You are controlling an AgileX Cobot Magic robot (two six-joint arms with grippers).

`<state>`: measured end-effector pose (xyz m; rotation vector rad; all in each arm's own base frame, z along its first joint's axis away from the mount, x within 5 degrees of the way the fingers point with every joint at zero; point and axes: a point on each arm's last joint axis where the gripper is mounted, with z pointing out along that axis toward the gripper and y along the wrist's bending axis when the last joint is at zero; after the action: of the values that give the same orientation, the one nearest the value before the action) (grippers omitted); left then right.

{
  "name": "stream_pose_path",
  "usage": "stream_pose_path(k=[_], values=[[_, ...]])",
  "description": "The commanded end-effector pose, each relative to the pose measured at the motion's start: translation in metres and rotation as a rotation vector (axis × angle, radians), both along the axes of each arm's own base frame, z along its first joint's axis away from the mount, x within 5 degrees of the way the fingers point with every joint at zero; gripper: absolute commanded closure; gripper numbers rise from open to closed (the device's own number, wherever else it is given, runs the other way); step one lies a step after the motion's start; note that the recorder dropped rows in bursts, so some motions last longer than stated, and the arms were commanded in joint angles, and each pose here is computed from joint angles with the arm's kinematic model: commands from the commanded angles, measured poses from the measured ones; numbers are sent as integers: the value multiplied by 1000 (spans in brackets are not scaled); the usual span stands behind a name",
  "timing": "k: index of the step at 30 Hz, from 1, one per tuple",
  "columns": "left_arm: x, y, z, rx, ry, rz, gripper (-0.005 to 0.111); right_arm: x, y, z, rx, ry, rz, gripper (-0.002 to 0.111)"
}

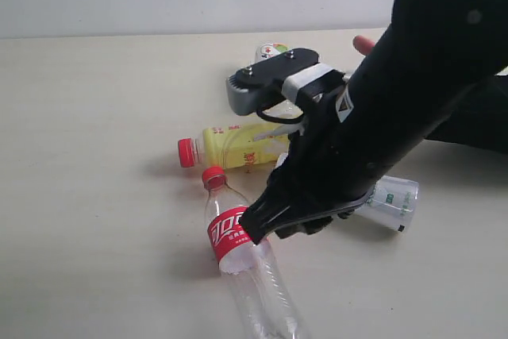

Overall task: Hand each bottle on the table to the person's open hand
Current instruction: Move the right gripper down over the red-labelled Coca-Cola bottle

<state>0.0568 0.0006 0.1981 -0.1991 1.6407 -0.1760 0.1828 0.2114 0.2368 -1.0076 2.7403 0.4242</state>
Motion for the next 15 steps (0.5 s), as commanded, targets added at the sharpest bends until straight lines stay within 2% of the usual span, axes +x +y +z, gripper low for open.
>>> stream_pose_path(k=[1,6,11,15], values=[[0,0,1,7,-16,3,104,3,9,-16,-31,34,22,50],[0,0,1,7,-16,3,104,5,15,-30,-42,64,73,47],[0,0,1,7,-16,3,104,4,16,-30,-29,101,15,50],[0,0,1,7,-16,3,104,2,19,-30,-23,103,-32,41]])
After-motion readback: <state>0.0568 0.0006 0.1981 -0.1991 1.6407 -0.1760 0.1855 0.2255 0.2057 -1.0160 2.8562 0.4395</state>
